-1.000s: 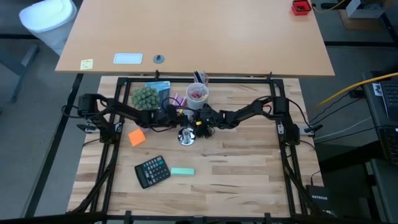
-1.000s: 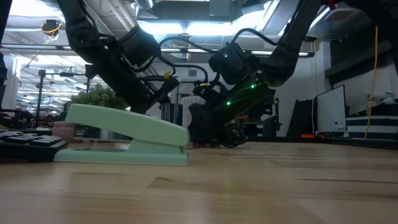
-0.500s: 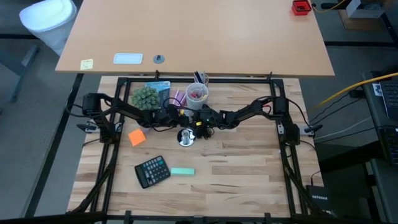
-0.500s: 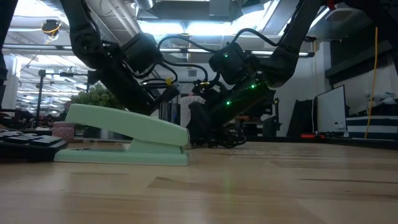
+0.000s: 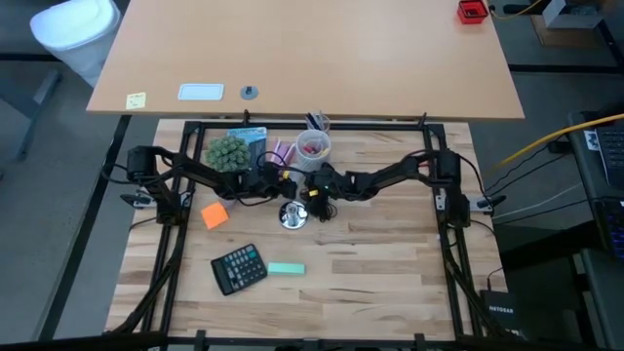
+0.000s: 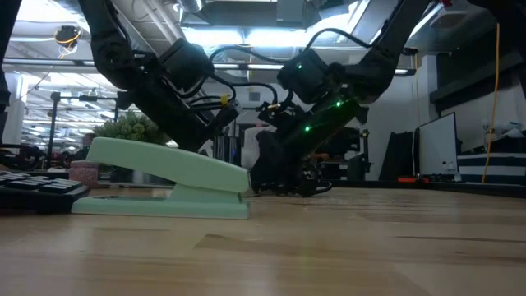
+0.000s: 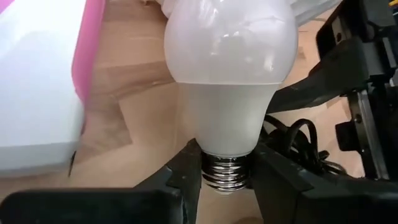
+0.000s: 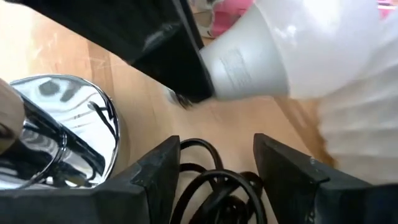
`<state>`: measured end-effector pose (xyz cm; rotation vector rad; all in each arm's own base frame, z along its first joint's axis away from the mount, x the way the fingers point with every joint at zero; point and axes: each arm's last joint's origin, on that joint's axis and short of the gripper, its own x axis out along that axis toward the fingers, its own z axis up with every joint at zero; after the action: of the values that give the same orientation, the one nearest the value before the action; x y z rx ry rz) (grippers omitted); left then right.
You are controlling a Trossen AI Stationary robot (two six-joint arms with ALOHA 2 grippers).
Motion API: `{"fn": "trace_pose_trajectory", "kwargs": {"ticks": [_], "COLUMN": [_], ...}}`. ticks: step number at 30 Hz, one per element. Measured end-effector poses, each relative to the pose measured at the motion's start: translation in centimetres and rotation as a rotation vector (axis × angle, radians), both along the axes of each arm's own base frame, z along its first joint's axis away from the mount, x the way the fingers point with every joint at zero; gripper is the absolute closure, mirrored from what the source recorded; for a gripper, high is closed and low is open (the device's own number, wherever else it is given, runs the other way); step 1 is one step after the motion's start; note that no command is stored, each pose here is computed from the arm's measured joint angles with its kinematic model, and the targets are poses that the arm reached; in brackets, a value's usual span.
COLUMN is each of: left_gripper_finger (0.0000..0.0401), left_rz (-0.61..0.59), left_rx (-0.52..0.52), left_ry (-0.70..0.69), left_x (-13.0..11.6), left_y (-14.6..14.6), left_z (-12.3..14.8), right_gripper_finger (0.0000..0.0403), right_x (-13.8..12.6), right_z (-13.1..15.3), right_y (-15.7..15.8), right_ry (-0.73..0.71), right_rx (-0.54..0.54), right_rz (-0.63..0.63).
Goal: Screw lightbulb
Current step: Insert the lightbulb into the lamp
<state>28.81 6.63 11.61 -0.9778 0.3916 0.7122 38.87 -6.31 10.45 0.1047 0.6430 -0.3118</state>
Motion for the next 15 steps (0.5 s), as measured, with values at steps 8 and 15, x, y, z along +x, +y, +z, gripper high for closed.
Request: {"fn": "trace_pose_trajectory", "kwargs": {"ticks": [8,15], "left_gripper_finger": [0.0291,0.0291], "left_rz": [-0.023,-0.037], "left_rx": [0.045,0.079], "left_ry": [-0.041,-0.096], "left_x": [-0.2,-0.9], "left_y": [0.0,-0.2], "left_z": [1.8,4.4], "right_gripper_finger": [0.0194,0.0194], "right_x": [-1.0,-1.6], "right_z": [2.1,3.9], "right_y": [0.1,0.2], "right_ry": [0.061,0.061], "right_rx": [-0.009,-0.009], "right_rz": [-0.022,-0.023]}}
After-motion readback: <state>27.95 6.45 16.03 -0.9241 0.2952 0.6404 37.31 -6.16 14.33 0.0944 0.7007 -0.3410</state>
